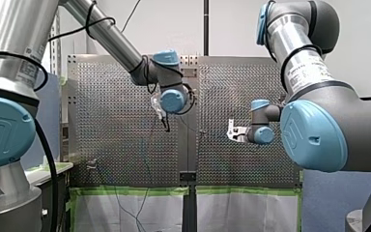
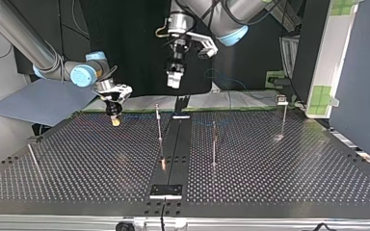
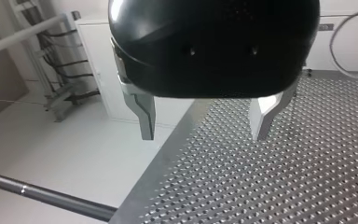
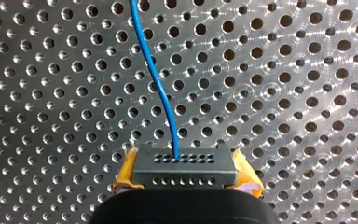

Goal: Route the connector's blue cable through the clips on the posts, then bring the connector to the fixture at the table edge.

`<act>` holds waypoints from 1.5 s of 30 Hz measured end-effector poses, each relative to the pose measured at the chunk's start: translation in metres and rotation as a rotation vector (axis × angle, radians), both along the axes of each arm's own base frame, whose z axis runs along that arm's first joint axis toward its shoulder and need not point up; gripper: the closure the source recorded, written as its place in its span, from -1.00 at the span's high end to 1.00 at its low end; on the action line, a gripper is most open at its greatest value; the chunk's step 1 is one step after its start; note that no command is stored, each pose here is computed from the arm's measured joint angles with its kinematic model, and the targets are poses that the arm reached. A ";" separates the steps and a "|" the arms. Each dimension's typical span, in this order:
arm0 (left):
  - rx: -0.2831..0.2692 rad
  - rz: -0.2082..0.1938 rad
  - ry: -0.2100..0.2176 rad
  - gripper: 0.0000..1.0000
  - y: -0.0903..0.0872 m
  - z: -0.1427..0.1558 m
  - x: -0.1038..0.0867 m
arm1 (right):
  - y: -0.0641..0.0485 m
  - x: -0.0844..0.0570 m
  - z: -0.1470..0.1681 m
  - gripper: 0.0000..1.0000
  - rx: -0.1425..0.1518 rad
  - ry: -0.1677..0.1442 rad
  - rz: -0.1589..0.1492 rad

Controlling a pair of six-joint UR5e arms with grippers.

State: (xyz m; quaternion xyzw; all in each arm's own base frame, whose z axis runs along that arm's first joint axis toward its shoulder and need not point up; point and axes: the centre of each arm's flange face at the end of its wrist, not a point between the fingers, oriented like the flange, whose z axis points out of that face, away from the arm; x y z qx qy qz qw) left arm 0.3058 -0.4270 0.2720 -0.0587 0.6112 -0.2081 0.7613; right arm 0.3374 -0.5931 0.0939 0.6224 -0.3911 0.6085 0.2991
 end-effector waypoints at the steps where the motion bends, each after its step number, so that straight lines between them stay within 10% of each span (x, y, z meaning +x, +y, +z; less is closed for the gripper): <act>1: 0.001 0.000 0.002 1.00 0.002 0.000 -0.002 | 0.000 0.000 0.000 -1.00 0.000 0.000 0.000; 20: -0.023 -0.002 0.020 1.00 0.054 0.006 -0.046 | 0.004 0.003 -0.002 -1.00 0.019 0.005 0.010; 45: 0.135 0.002 0.167 1.00 0.100 -0.092 -0.091 | 0.010 0.008 -0.001 -1.00 0.027 0.032 -0.004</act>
